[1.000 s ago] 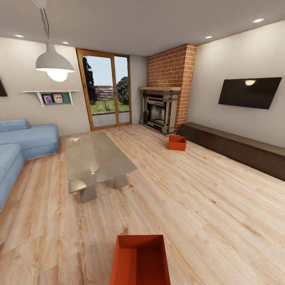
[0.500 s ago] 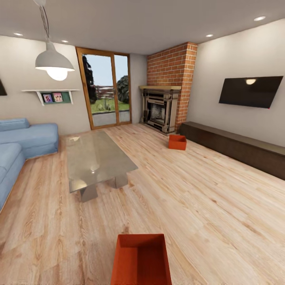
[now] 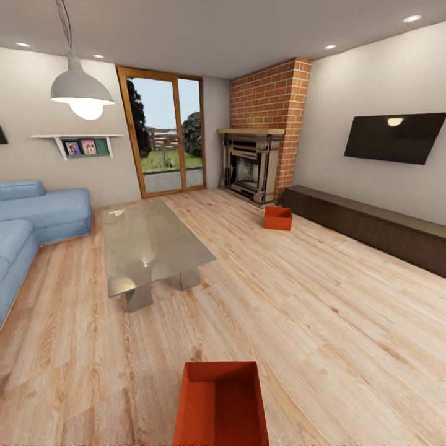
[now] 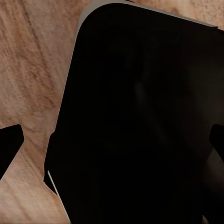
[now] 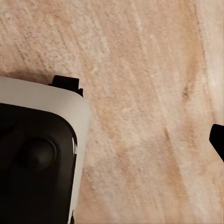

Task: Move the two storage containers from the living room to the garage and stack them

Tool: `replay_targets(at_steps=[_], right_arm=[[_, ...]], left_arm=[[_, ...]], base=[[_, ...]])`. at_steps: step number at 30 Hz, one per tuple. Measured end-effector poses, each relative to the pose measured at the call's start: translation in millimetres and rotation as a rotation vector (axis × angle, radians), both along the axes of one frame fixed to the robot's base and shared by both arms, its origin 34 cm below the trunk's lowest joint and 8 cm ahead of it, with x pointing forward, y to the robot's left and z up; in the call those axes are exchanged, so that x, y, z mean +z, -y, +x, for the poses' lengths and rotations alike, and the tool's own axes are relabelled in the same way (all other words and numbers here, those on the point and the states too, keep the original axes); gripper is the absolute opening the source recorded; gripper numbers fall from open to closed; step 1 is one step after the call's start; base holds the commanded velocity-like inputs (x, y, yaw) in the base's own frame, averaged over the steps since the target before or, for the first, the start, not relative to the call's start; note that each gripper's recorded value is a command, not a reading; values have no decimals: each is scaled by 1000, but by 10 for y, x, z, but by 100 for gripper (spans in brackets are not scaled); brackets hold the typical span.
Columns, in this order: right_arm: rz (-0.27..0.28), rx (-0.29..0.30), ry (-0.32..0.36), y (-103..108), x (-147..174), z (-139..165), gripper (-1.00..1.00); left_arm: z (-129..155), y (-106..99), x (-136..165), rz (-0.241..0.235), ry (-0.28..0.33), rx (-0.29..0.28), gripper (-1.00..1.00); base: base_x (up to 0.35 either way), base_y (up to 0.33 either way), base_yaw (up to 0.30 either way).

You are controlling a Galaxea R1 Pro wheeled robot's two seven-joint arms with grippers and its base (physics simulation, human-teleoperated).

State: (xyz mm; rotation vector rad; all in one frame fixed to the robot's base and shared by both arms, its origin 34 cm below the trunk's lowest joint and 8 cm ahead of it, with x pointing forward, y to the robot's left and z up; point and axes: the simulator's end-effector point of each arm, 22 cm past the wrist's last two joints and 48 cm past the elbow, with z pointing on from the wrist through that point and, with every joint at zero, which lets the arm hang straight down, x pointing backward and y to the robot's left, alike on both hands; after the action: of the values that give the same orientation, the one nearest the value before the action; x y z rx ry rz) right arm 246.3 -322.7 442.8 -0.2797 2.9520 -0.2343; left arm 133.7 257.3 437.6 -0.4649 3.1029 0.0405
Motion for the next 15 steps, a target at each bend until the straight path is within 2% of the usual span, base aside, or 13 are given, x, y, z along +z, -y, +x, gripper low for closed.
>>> replay_targets(at_steps=[15], right_arm=[[7,12,-14,-6,-22,-67,100]], left_arm=[[-88,-57,3,5,-23,-15,100]], base=[[0,0,0]])
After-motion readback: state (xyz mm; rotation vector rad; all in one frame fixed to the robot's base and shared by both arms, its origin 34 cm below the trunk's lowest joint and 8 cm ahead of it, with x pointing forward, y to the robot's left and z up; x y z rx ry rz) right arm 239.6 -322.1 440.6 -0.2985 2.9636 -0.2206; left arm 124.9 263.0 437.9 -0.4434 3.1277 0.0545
